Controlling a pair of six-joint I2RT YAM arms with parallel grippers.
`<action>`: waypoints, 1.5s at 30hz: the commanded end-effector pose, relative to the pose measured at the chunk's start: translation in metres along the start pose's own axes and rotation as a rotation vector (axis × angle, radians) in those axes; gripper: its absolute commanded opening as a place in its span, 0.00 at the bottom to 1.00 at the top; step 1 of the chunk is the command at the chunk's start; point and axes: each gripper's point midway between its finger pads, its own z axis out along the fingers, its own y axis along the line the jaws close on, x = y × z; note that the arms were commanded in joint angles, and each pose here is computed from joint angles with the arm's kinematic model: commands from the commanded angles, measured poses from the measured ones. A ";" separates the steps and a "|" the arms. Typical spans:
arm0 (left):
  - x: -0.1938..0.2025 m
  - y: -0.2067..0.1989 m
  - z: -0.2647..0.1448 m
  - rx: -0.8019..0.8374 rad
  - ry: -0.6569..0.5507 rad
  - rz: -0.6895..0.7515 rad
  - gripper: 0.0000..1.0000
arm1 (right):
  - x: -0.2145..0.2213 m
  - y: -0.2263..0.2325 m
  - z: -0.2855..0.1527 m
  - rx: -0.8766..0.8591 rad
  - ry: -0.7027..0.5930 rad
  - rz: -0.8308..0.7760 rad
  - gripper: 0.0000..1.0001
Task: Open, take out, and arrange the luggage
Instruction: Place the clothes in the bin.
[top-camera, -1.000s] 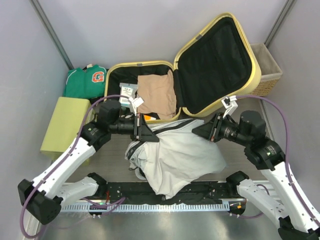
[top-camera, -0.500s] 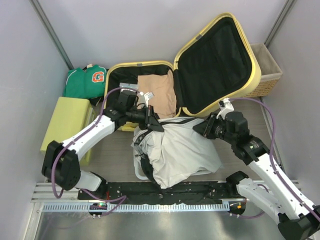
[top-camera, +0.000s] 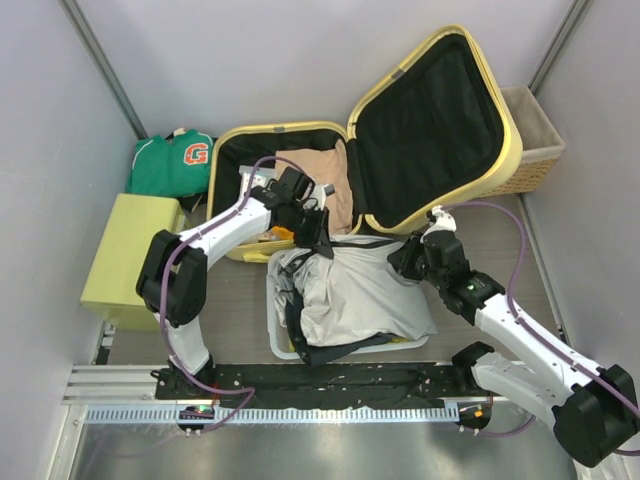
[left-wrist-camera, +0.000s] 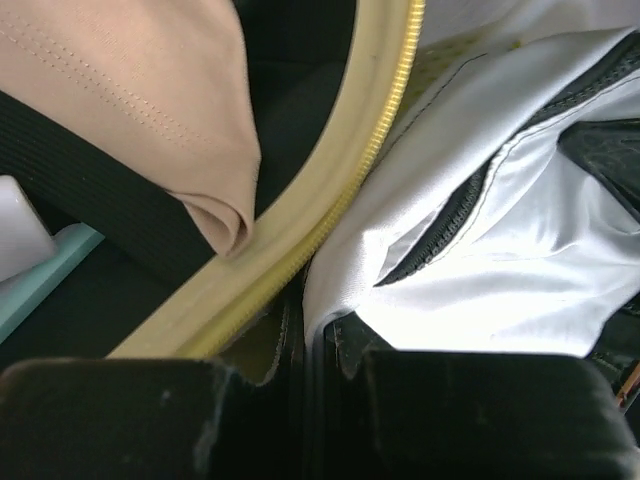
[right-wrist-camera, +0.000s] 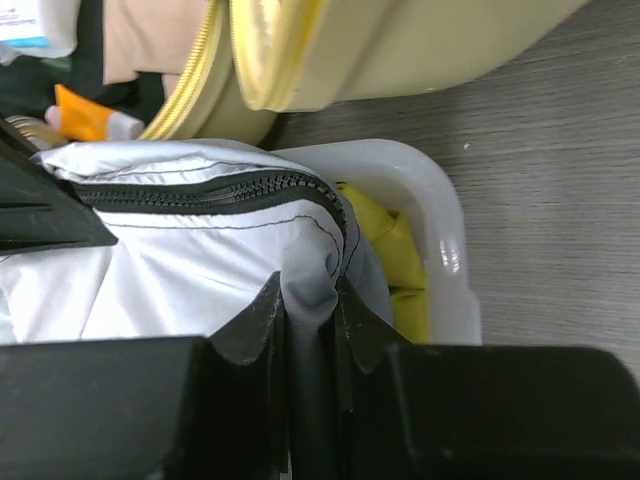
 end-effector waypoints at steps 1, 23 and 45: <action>0.000 0.058 0.002 -0.289 0.025 0.040 0.00 | 0.014 -0.036 0.014 0.144 -0.010 -0.039 0.01; -0.022 -0.024 -0.109 -0.300 -0.402 0.092 0.72 | -0.032 0.019 -0.065 0.036 0.086 -0.098 0.49; 0.001 0.015 -0.018 -0.425 -0.284 0.091 0.65 | 0.090 -0.009 -0.003 0.167 0.294 0.013 0.55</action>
